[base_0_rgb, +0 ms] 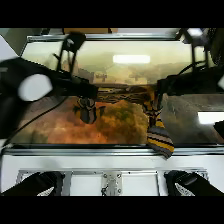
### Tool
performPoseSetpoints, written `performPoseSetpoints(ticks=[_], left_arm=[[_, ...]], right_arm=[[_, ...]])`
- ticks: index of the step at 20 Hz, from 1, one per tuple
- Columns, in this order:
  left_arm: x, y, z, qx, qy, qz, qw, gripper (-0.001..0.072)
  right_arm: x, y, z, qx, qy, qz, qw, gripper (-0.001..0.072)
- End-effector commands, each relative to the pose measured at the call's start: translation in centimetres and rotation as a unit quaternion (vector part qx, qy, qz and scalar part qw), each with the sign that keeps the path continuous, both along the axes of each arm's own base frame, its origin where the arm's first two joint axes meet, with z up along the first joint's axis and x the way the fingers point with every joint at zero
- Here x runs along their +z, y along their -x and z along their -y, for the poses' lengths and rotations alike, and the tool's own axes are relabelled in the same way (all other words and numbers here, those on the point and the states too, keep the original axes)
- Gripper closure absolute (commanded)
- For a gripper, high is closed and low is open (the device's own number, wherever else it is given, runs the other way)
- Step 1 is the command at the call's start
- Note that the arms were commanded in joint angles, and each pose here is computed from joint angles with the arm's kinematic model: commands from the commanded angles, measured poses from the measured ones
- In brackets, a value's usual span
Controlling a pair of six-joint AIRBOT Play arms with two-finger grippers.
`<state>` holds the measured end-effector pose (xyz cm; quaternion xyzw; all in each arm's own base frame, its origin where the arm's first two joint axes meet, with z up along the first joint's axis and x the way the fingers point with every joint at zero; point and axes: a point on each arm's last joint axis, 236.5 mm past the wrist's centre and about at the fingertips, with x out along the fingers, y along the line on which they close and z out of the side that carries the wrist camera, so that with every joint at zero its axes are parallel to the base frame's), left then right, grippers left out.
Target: Fold the clothes and pants, and hang the long-sleeved shirts on hangers.
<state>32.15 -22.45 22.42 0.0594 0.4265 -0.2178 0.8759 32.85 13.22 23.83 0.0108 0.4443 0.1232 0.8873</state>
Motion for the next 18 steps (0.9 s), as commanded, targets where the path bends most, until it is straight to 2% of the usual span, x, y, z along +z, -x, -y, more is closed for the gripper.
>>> performPoseSetpoints(ticks=[1, 3, 5, 7, 10, 12, 13, 15, 18], left_arm=[[10.3, 6.9, 1.4, -0.089, 0.093, 0.069, 0.989, 0.0694], [13.9, 8.7, 1.6, -0.108, 0.124, 0.103, 0.981, 0.0694], [15.1, 8.7, 1.6, -0.108, 0.129, 0.116, 0.979, 0.0694], [11.8, 5.9, 0.6, -0.071, 0.076, 0.083, 0.991, 0.0693], [1.5, 1.6, -0.5, -0.037, 0.014, -0.066, 0.997, 0.0694], [-5.8, 0.7, -0.1, -0.041, 0.044, -0.202, 0.978, 0.0694], [-9.0, 1.3, -0.1, -0.034, 0.066, -0.272, 0.959, 0.0694], [-13.9, 3.1, -1.0, -0.025, 0.07, -0.349, 0.934, 0.0695], [-18.7, 7.8, -1.1, -0.027, 0.053, -0.389, 0.919, 0.0694]], right_arm=[[7.0, 2.6, 1.1, 0.013, -0.009, 0.052, 0.999, 0.0695], [9.4, 3.6, 1.5, 0.012, -0.019, 0.075, 0.997, 0.0695], [9.7, 4.2, 1.7, 0.012, -0.021, 0.077, 0.997, 0.0695], [8.3, 3.8, 1.4, 0.023, -0.005, 0.051, 0.998, 0.0699], [3.1, 1.4, 0.0, 0.07, 0.048, -0.027, 0.996, 0.0699], [-1.3, -1.0, -0.7, 0.087, 0.08, -0.082, 0.99, 0.0699], [-3.8, -1.5, -0.9, 0.089, 0.092, -0.119, 0.985, 0.0699], [-8.1, -0.5, -1.4, 0.103, 0.099, -0.19, 0.971, 0.0699], [-13.1, 3.3, -2.4, 0.107, 0.071, -0.275, 0.953, 0.0696]])
